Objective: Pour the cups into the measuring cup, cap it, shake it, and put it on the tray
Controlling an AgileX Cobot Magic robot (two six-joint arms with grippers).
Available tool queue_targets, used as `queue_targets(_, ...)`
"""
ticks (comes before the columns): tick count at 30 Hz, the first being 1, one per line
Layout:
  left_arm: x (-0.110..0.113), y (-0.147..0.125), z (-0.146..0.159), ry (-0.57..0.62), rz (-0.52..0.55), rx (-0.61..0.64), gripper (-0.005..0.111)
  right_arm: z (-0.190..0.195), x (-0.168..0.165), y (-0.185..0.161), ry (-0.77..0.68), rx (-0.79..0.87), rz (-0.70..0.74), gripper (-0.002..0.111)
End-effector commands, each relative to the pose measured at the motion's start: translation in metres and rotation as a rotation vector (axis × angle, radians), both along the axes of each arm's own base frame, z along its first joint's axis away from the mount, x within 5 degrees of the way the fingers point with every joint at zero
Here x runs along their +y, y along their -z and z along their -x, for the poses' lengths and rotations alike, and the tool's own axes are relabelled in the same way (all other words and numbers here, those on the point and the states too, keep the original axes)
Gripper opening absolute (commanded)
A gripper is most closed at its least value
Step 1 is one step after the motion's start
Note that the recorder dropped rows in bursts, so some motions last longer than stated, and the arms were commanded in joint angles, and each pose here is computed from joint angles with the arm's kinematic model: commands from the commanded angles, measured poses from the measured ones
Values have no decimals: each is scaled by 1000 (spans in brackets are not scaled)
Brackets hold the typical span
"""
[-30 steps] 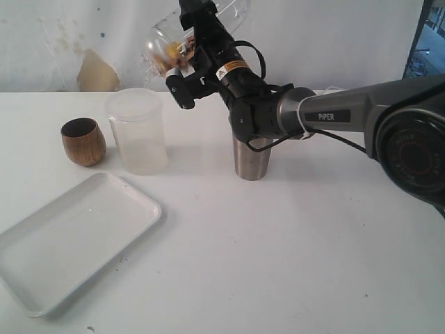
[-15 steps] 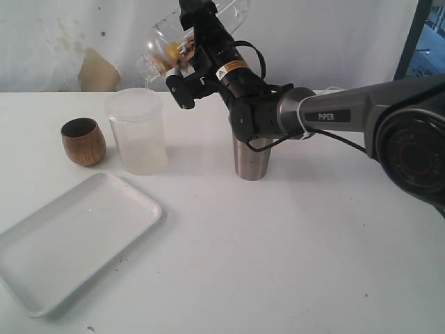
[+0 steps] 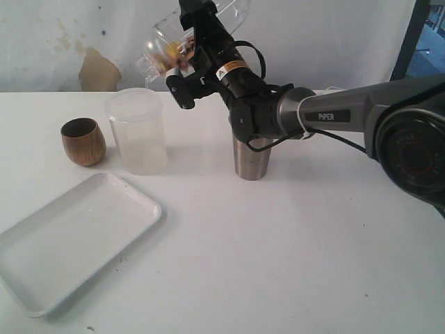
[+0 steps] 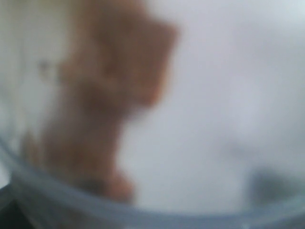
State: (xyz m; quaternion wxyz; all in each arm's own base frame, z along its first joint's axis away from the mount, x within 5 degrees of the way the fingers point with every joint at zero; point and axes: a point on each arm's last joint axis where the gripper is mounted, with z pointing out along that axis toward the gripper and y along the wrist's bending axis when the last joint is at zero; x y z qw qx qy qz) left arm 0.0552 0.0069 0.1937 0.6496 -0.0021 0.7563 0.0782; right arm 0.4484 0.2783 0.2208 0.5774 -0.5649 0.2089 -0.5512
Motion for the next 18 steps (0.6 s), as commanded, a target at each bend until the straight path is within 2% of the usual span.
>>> queue_targets(1,0,1,0,6,-5,-6,0,-1,-5,-17,20,-68,-21,0)
queue_targets(12,0,1,0,6,-5,-6,0,0,-10,-9,33,-56,-23,0)
queue_targets(15,0,1,0,6,-5,-6,0,-2,-14,-7,70,-26,-68,0)
queue_targets(18,0,1,0,6,-5,-6,0,-4,-21,-9,114,29,-171,0)
